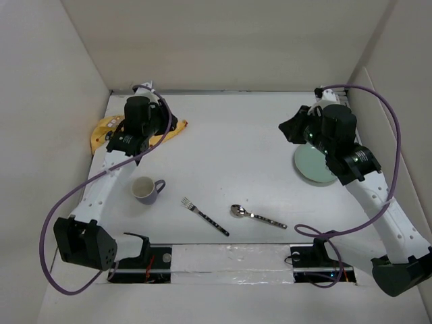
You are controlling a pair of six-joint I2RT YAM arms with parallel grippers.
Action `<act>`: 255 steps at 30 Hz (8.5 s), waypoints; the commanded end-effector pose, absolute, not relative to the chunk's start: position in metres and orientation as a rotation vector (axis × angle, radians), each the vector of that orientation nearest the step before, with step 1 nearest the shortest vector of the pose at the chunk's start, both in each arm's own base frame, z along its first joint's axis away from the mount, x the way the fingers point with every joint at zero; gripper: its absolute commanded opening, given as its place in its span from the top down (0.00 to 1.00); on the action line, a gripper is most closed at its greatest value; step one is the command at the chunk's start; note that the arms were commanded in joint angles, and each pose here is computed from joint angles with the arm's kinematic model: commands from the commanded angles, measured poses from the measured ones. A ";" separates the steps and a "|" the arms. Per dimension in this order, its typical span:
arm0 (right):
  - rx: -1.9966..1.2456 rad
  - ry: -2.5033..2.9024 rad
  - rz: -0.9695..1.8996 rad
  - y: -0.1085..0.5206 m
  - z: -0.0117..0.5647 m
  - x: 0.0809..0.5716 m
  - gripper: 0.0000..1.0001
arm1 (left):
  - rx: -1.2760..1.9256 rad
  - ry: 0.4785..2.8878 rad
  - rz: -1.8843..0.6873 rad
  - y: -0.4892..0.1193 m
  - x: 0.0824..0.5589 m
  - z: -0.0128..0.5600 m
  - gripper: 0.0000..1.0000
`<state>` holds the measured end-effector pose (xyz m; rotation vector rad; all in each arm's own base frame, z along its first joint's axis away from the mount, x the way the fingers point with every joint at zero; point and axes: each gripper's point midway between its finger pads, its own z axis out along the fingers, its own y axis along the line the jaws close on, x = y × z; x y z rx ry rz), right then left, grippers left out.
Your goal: Set the dinner table for one person
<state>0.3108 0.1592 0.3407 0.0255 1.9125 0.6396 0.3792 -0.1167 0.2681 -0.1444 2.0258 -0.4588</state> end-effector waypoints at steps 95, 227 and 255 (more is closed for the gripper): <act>0.446 2.228 0.467 0.137 0.164 0.367 0.43 | -0.212 2.449 -0.636 -0.202 0.395 0.114 0.58; 0.627 2.487 0.412 0.077 0.064 0.316 1.00 | -0.512 2.573 0.011 -0.014 0.327 0.073 1.00; 1.527 1.907 0.313 -0.079 0.062 0.272 0.32 | -0.173 2.217 -0.747 -0.119 0.317 0.209 0.96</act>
